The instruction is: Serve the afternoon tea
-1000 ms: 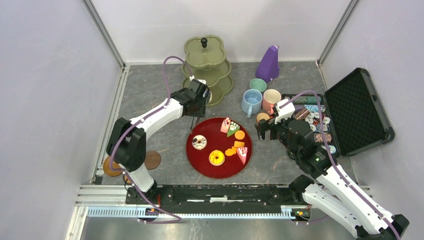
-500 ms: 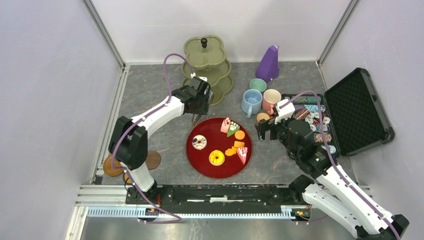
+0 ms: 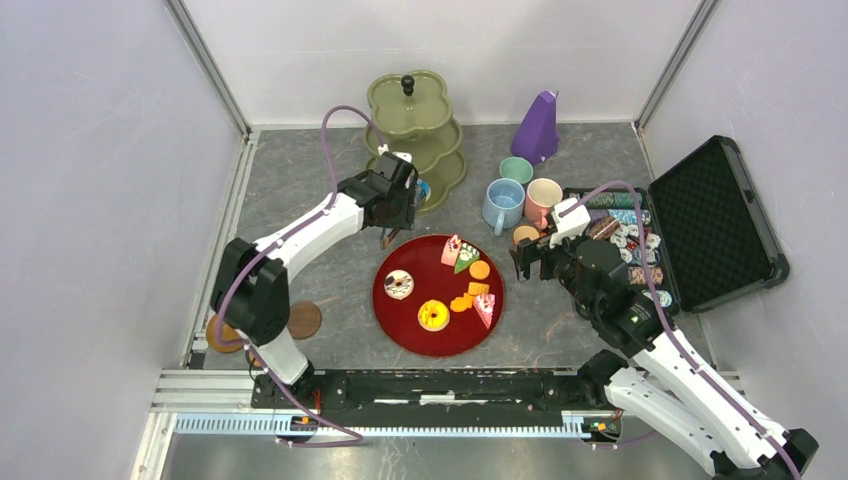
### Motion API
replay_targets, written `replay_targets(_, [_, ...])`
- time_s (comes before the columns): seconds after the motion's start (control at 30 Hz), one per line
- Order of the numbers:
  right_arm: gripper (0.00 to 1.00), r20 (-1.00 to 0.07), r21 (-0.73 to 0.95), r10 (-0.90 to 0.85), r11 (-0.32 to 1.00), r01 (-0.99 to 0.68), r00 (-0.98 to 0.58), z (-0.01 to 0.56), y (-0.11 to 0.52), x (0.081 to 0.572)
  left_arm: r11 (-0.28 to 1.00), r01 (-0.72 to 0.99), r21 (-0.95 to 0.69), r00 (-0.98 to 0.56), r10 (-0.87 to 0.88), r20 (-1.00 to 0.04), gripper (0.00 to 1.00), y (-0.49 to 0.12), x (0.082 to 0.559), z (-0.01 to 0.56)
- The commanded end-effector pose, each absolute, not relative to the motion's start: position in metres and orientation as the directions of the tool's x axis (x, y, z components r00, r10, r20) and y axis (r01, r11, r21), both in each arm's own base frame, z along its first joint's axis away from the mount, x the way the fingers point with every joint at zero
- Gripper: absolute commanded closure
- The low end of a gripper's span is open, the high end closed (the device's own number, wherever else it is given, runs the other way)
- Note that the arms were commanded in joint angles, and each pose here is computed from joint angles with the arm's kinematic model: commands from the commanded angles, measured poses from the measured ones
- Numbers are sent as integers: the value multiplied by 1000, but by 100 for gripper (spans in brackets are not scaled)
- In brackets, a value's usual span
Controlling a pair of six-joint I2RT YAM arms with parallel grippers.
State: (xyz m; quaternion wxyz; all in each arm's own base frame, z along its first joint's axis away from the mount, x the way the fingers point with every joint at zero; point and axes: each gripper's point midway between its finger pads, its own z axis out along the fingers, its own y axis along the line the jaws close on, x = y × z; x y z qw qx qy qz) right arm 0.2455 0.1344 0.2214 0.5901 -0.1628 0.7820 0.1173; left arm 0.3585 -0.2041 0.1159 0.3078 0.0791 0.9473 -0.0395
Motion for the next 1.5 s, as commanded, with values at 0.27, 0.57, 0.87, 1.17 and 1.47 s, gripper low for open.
replay_targets(0.27, [2,-972,16,-81,915,-404,-223,226,143,252,950,296,-96,-792,188,-581,41,-175,277,191])
replay_targets(0.57, [2,-970,22,-84,905,-425,-229,218,151,256,934,316,-169,-890,230,-395,41,-152,182,187])
replay_targets(0.87, [2,-968,26,-91,893,-450,-235,216,160,259,921,349,-172,-901,280,-333,40,-150,159,185])
replay_targets(1.17, [2,-965,22,-96,897,-442,-243,213,158,259,916,383,-122,-890,331,-313,39,-150,166,179])
replay_targets(1.47, [2,-965,21,-96,898,-439,-243,212,157,259,907,410,-92,-886,373,-275,37,-149,168,168])
